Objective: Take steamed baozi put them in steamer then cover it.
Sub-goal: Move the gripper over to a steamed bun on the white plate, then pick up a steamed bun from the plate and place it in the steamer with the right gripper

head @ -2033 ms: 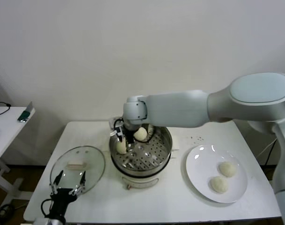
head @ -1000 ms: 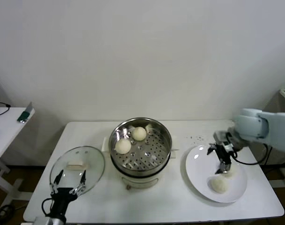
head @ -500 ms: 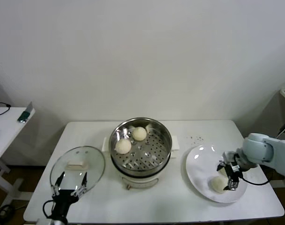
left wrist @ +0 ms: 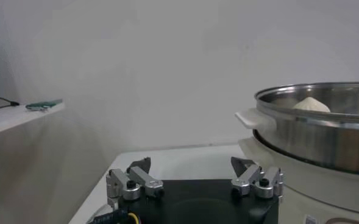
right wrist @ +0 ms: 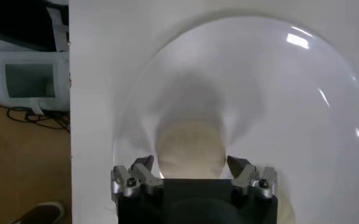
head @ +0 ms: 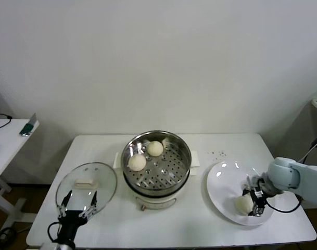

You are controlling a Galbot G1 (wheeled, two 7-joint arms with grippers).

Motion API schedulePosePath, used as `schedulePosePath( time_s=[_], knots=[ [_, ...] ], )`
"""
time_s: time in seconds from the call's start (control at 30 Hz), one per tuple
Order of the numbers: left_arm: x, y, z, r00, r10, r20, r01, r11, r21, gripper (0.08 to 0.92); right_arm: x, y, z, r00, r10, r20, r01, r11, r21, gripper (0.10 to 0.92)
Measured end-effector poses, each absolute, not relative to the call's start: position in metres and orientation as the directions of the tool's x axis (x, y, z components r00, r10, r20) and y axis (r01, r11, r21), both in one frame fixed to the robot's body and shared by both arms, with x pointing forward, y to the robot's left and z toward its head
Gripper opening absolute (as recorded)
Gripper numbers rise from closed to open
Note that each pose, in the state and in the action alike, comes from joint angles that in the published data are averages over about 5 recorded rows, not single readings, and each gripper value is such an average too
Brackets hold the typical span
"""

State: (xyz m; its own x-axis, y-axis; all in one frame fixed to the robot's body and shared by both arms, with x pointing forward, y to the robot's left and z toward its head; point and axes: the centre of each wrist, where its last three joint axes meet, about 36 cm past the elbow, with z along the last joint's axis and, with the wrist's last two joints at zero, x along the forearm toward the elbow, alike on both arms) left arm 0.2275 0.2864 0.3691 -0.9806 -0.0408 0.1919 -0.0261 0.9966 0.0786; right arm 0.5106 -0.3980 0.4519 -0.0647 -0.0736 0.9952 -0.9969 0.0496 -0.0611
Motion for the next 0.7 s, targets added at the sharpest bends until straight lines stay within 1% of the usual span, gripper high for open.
schedulePosePath(
  time_s=[0.27, 0.4, 0.57, 0.7],
  knots=[
    [0.227, 0.285, 0.370, -0.981, -0.039, 0.189, -0.024, 0.996, 0.081, 0.823, 0.514, -0.394, 0.454, -0.069, -0.088, 0.994, -0.997, 0.035, -0.066, 0.716],
    [0.226, 0.283, 0.371, -0.982, -0.038, 0.187, -0.023, 0.996, 0.081, 0.823, 0.522, -0.392, 0.465, -0.078, -0.091, 0.993, -0.997, 0.011, -0.078, 0.691],
    [0.226, 0.283, 0.372, -0.982, -0.038, 0.185, -0.022, 0.996, 0.085, 0.823, 0.540, -0.381, 0.497, -0.102, -0.109, 0.989, -0.993, -0.055, -0.109, 0.687],
    [0.226, 0.282, 0.373, -0.983, -0.035, 0.181, -0.019, 0.996, 0.087, 0.823, 0.563, -0.363, 0.544, -0.134, -0.132, 0.982, -0.978, -0.144, -0.153, 0.693]
  ],
)
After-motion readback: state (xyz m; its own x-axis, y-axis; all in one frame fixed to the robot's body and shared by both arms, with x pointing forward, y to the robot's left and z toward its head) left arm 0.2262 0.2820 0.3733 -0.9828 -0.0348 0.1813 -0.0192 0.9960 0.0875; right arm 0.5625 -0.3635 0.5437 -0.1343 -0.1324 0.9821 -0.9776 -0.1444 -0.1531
